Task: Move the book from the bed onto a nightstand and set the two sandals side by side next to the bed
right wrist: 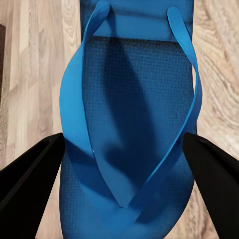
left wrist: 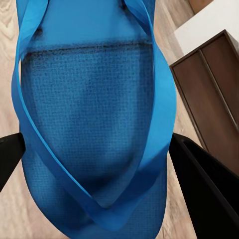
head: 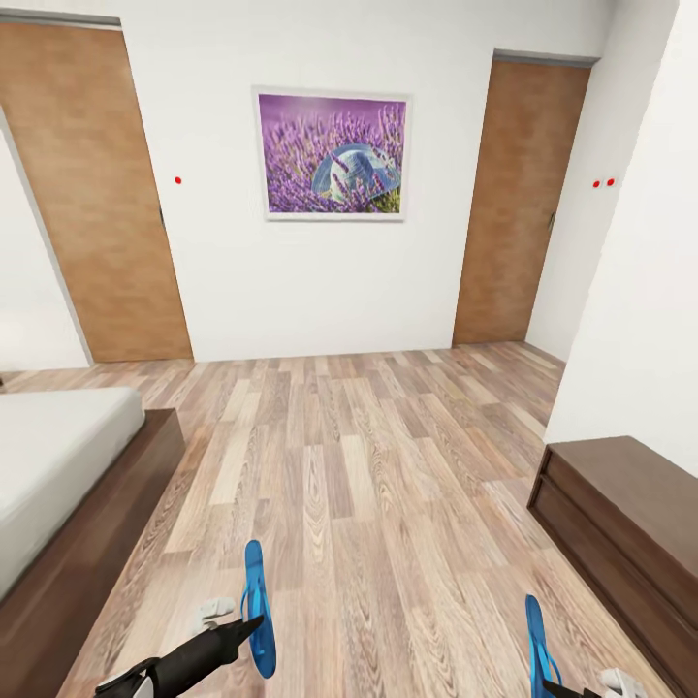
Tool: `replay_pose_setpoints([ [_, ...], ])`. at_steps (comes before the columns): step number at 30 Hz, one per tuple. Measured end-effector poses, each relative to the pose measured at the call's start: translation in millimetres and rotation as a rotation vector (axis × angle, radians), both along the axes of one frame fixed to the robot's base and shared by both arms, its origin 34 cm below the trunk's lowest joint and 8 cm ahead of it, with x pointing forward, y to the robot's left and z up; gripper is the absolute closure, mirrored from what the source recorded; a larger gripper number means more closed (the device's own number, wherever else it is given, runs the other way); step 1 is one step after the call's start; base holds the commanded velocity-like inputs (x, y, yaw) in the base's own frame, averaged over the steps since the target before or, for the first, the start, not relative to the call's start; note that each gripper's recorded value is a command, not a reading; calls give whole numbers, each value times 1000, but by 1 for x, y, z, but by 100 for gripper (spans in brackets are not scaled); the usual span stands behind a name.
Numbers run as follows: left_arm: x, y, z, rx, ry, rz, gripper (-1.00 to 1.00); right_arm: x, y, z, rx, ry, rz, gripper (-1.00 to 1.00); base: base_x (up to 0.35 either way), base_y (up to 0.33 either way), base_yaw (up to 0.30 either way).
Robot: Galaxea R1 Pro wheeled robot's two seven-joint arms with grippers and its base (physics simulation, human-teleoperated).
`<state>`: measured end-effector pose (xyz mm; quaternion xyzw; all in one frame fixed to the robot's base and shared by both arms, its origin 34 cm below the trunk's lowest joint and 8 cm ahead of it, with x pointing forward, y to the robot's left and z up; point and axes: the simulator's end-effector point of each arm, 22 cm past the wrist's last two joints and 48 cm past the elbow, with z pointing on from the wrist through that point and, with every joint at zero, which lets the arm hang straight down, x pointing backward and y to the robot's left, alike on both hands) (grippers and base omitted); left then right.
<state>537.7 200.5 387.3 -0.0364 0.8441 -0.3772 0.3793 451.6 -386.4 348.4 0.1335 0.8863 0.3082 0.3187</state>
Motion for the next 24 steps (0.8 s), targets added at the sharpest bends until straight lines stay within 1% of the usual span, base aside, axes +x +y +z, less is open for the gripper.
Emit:
replay_pose_setpoints([
  [14,8,0,31,-1,1,0,100,8,0,31,1,0,1,100,0,0,0],
  [18,7,1,31,0,1,1,100,7,0,31,1,1,2,100,0,0,0],
  [24,-2,-1,19,-6,37,1,100,5,1,28,0,10,5,100,0,0,0],
])
